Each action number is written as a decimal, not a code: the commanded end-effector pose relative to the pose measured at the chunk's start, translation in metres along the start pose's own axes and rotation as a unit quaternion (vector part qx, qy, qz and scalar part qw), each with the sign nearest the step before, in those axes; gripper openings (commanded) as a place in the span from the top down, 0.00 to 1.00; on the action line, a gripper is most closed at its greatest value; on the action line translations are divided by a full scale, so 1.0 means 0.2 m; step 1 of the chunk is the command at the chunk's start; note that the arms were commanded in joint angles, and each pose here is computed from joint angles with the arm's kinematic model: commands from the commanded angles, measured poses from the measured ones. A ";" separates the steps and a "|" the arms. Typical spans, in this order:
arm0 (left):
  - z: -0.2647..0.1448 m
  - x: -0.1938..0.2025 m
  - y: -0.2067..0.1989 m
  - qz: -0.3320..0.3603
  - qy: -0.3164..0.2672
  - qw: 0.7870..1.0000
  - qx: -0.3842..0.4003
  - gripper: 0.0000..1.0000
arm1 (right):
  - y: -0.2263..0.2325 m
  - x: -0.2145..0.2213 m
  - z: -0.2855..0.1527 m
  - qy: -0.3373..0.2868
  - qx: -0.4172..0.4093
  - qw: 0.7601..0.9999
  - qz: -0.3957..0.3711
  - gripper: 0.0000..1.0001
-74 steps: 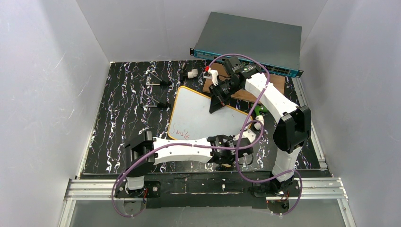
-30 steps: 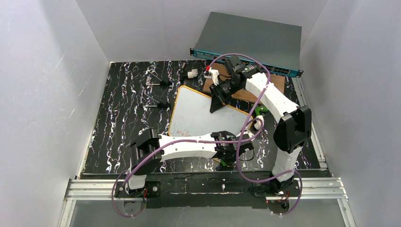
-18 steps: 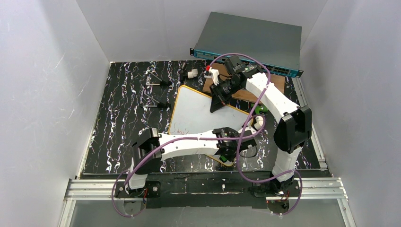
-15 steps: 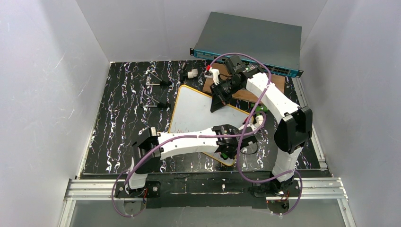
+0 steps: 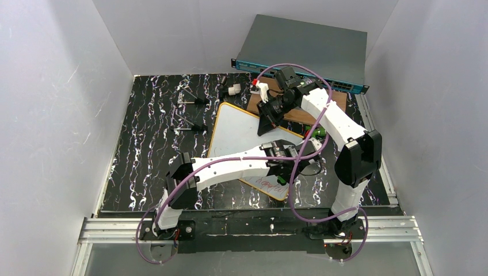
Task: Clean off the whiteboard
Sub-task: Erase the whiteboard at the center of the board.
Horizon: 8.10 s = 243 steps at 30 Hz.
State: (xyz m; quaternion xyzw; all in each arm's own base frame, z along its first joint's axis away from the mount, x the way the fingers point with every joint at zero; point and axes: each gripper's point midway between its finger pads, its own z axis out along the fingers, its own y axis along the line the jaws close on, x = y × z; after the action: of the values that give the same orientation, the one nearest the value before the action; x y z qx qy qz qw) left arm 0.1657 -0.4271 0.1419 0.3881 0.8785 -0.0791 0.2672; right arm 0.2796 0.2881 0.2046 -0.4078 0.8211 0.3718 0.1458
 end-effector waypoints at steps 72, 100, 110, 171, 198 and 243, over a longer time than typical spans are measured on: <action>0.04 0.57 1.18 -0.134 -0.319 0.931 -0.113 1.00 | 0.19 0.07 -0.04 -0.008 -0.060 0.997 -0.048 0.99; 0.25 0.58 0.96 -0.141 -0.271 0.949 -0.074 1.00 | 0.20 0.06 -0.04 -0.016 -0.067 0.997 -0.039 0.99; 0.20 0.69 1.36 -0.185 -0.282 0.930 -0.147 1.00 | 0.20 0.06 -0.03 -0.017 -0.072 0.997 -0.037 0.99; 0.12 0.09 1.19 -0.095 -0.329 0.936 0.086 1.00 | 0.28 0.09 0.04 -0.003 -0.116 0.993 -0.021 0.99; -0.10 0.15 1.13 -0.146 -0.296 0.942 0.067 1.00 | 0.24 0.08 0.02 -0.008 -0.086 0.996 -0.023 0.99; 0.13 0.39 1.03 -0.276 -0.336 0.894 0.107 1.00 | 0.54 -0.02 -0.16 -0.066 -0.185 0.980 -0.027 0.99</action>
State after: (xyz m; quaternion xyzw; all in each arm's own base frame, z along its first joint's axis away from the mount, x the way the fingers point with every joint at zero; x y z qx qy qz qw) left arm 0.2901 -0.1921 0.0417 0.0508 0.8565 -0.2348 0.4568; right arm 0.2673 0.2763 0.2165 -0.3558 0.8363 0.3830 0.1651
